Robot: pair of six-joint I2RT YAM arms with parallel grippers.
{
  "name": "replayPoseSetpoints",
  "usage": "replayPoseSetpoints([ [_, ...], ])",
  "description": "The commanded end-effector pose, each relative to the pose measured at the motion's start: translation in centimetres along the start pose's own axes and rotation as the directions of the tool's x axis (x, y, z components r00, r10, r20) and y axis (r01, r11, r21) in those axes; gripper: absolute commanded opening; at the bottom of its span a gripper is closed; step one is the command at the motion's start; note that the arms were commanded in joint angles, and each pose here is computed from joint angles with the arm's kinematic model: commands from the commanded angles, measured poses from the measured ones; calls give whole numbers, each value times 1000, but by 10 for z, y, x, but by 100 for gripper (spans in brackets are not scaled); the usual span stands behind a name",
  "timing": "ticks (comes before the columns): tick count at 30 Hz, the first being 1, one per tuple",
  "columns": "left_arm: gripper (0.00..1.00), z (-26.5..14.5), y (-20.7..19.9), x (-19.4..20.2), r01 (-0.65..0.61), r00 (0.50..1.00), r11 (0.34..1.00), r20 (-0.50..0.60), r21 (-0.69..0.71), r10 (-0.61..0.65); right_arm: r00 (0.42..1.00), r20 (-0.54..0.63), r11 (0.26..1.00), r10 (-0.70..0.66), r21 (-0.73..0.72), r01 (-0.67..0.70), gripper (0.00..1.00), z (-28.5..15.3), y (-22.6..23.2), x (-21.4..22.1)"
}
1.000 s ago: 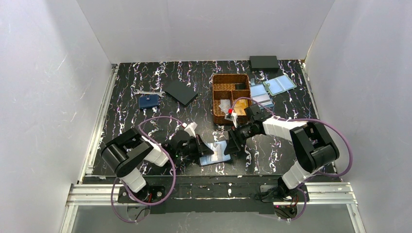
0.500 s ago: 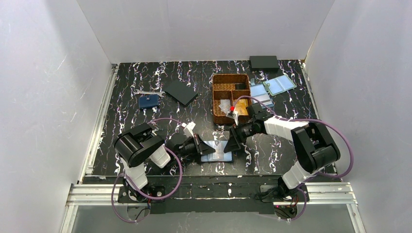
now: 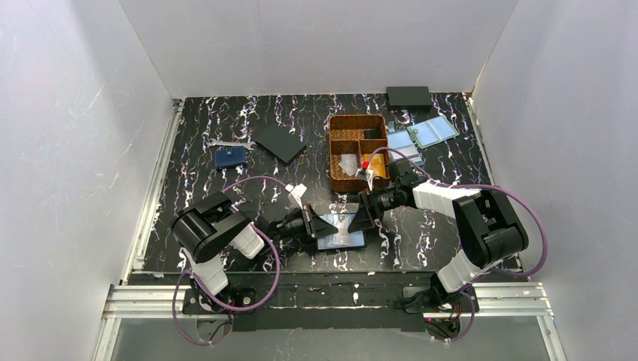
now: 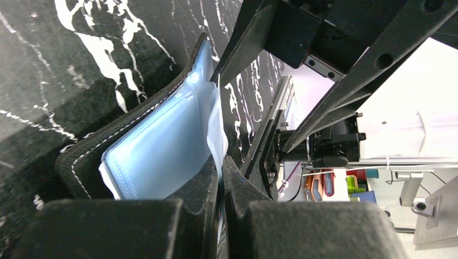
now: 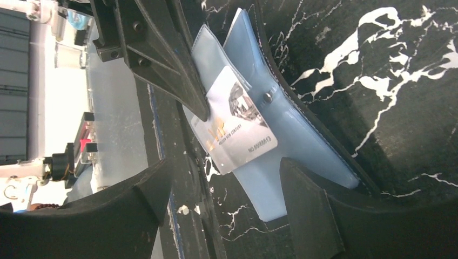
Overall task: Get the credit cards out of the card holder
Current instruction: Remove the credit card from the card holder.
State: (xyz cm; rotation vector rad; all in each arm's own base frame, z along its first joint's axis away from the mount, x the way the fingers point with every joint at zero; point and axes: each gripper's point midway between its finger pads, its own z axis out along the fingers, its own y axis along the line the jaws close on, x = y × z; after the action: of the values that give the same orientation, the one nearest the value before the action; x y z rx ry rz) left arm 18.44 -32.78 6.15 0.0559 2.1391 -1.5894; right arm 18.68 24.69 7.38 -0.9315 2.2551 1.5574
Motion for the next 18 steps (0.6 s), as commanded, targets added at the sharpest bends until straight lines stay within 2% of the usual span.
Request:
replayPoseSetpoints([
  [1,0,2,-43,-19,-90,996,986,38,139,85,998,44,997,-36,-66,39,80,-3,16,-12],
  [5,0,2,-47,-20,-96,995,984,37,152,92,998,56,995,-19,-101,25,77,-4,21,-14],
  [7,0,2,-47,-19,-93,996,984,32,153,89,998,63,992,-9,-125,17,70,-5,24,-15],
  [9,0,3,-47,-18,-90,996,984,24,156,88,998,68,990,4,-144,6,59,-5,27,-16],
  [11,0,3,-47,-17,-87,996,984,19,158,85,997,71,988,15,-153,-4,44,-5,27,-17],
  [14,0,4,-45,-18,-73,997,986,20,150,71,997,80,987,9,-160,4,12,-5,26,-20],
  [15,3,4,-43,-17,-68,998,987,22,142,66,997,82,987,9,-158,4,1,-6,25,-21],
  [18,16,1,-34,-18,-52,998,993,43,106,48,996,85,993,11,-116,-1,1,-9,17,-20],
])
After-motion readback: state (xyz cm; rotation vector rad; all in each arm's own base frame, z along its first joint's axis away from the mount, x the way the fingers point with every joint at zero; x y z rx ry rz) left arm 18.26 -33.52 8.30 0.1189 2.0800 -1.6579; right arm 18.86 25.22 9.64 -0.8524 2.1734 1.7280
